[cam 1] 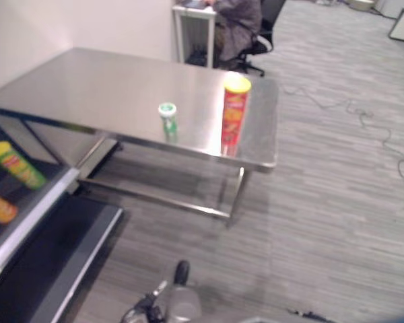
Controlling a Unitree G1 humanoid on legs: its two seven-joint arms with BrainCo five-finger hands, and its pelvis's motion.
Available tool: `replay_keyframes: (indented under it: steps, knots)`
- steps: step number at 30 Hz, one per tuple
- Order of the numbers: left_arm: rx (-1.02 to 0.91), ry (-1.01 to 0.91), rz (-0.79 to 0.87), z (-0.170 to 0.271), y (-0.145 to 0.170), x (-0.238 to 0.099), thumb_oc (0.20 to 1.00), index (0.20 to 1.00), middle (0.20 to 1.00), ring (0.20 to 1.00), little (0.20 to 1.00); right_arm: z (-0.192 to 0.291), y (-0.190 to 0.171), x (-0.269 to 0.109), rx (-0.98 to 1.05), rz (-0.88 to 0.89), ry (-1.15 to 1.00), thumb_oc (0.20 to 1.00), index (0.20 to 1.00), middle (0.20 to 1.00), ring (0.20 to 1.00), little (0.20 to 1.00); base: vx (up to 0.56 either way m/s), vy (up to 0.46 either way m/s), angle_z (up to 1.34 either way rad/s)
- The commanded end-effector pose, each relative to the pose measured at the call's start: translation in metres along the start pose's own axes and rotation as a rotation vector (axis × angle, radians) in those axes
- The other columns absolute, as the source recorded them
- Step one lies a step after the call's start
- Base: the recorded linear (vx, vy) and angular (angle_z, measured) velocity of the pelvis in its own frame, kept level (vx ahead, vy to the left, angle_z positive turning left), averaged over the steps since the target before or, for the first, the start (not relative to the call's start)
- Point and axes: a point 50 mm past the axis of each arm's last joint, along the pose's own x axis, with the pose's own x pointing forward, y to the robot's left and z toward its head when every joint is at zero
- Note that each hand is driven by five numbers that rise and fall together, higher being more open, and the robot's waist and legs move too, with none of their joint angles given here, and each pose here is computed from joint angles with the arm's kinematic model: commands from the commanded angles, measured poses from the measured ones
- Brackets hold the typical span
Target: Put the goods on the table back onto the shelves and tidy them up.
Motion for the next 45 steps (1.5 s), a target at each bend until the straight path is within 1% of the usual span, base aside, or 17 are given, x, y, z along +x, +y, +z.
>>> replay_keyframes:
  steps: [1, 3, 5, 9, 15, 18, 21, 24, 30, 32, 34, 36, 40, 41, 43, 44, 45]
  knots:
    - [0.128, -0.002, -0.052, 0.002, -0.012, 0.0, 1.0, 1.0, 1.0, 1.0, 1.0, -0.003, 0.0, 0.0, -0.011, 0.01, 0.012, 1.0, 1.0, 1.0, 1.0, 1.0, 0.2, 0.447, -0.31]
    - [0.177, 0.001, -0.058, 0.001, -0.011, 0.0, 1.0, 1.0, 1.0, 1.0, 1.0, -0.007, 0.003, -0.001, -0.001, 0.021, 0.023, 1.0, 1.0, 1.0, 1.0, 1.0, 0.12, 0.289, 0.09]
    - [0.3, -0.016, -0.088, 0.005, -0.014, 0.001, 1.0, 1.0, 1.0, 1.0, 1.0, -0.008, 0.005, -0.001, 0.01, 0.041, 0.023, 1.0, 1.0, 1.0, 1.0, 1.0, 0.17, 0.535, 0.06]
    - [0.374, 0.007, -0.07, 0.006, -0.007, 0.001, 1.0, 1.0, 1.0, 1.0, 1.0, 0.01, 0.002, 0.001, 0.037, 0.03, -0.029, 1.0, 1.0, 1.0, 1.0, 1.0, 0.13, 0.511, 0.09]
    - [0.368, -0.011, -0.059, 0.01, -0.001, 0.001, 1.0, 1.0, 1.0, 1.0, 1.0, 0.0, -0.02, 0.001, 0.202, -0.049, 0.011, 1.0, 1.0, 1.0, 1.0, 1.0, 0.13, 0.157, 0.09]
    - [0.377, -0.025, -0.089, 0.013, -0.01, 0.002, 1.0, 1.0, 1.0, 1.0, 1.0, -0.022, -0.029, -0.002, 0.258, -0.086, 0.092, 1.0, 1.0, 1.0, 1.0, 1.0, 0.07, -0.002, 0.22]
    - [0.351, 0.019, -0.106, -0.003, -0.011, 0.0, 1.0, 1.0, 1.0, 1.0, 1.0, -0.058, -0.031, -0.009, 0.3, -0.104, 0.216, 1.0, 1.0, 1.0, 1.0, 1.0, 0.09, -0.035, 0.15]
    - [0.296, 0.046, -0.1, -0.012, -0.008, -0.002, 1.0, 1.0, 1.0, 1.0, 1.0, -0.068, -0.03, -0.011, 0.342, -0.11, 0.246, 1.0, 1.0, 1.0, 1.0, 1.0, 0.06, -0.036, -0.16]
    - [0.272, 0.085, -0.086, -0.023, -0.003, -0.003, 1.0, 1.0, 1.0, 1.0, 1.0, -0.066, -0.039, -0.011, 0.404, -0.142, 0.229, 1.0, 1.0, 1.0, 1.0, 1.0, 0.03, -0.033, -0.04]
    - [0.262, 0.099, -0.088, -0.025, -0.002, -0.004, 1.0, 1.0, 1.0, 1.0, 1.0, -0.069, -0.047, -0.012, 0.46, -0.171, 0.238, 1.0, 1.0, 1.0, 1.0, 1.0, 0.02, -0.046, -0.13]
    - [0.26, 0.118, -0.075, -0.027, 0.005, -0.004, 1.0, 1.0, 1.0, 1.0, 1.0, -0.078, -0.068, -0.017, 0.563, -0.244, 0.252, 1.0, 1.0, 1.0, 1.0, 1.0, 0.02, -0.064, -0.25]
    - [0.259, 0.118, -0.068, -0.026, 0.008, -0.004, 1.0, 1.0, 1.0, 1.0, 1.0, -0.077, -0.08, -0.018, 0.577, -0.279, 0.239, 1.0, 1.0, 1.0, 1.0, 1.0, 0.01, -0.04, -0.16]
    - [0.246, 0.089, -0.047, -0.022, 0.019, -0.004, 1.0, 1.0, 1.0, 1.0, 1.0, -0.022, -0.156, -0.026, 0.534, -0.434, -0.098, 1.0, 1.0, 1.0, 1.0, 1.0, 0.01, -0.027, -0.28]
    - [0.247, 0.09, -0.047, -0.023, 0.019, -0.004, 1.0, 1.0, 1.0, 1.0, 1.0, -0.022, -0.156, -0.026, 0.534, -0.435, -0.096, 1.0, 1.0, 1.0, 1.0, 1.0, 0.02, -0.006, -0.24]
    - [0.2, 0.098, -0.035, -0.029, 0.022, -0.006, 1.0, 1.0, 1.0, 1.0, 1.0, 0.03, -0.191, -0.053, 0.446, -0.508, -0.425, 1.0, 1.0, 1.0, 1.0, 1.0, 0.01, 0.0, -0.16]
    - [0.157, 0.114, -0.03, -0.037, 0.022, -0.008, 1.0, 1.0, 1.0, 1.0, 1.0, 0.065, -0.212, -0.09, 0.395, -0.579, -0.689, 1.0, 1.0, 1.0, 1.0, 1.0, 0.02, 0.0, -0.1]
    - [0.158, 0.115, -0.03, -0.037, 0.022, -0.008, 1.0, 1.0, 1.0, 1.0, 1.0, 0.064, -0.212, -0.09, 0.395, -0.581, -0.687, 1.0, 1.0, 1.0, 1.0, 1.0, 0.05, -0.01, -0.21]
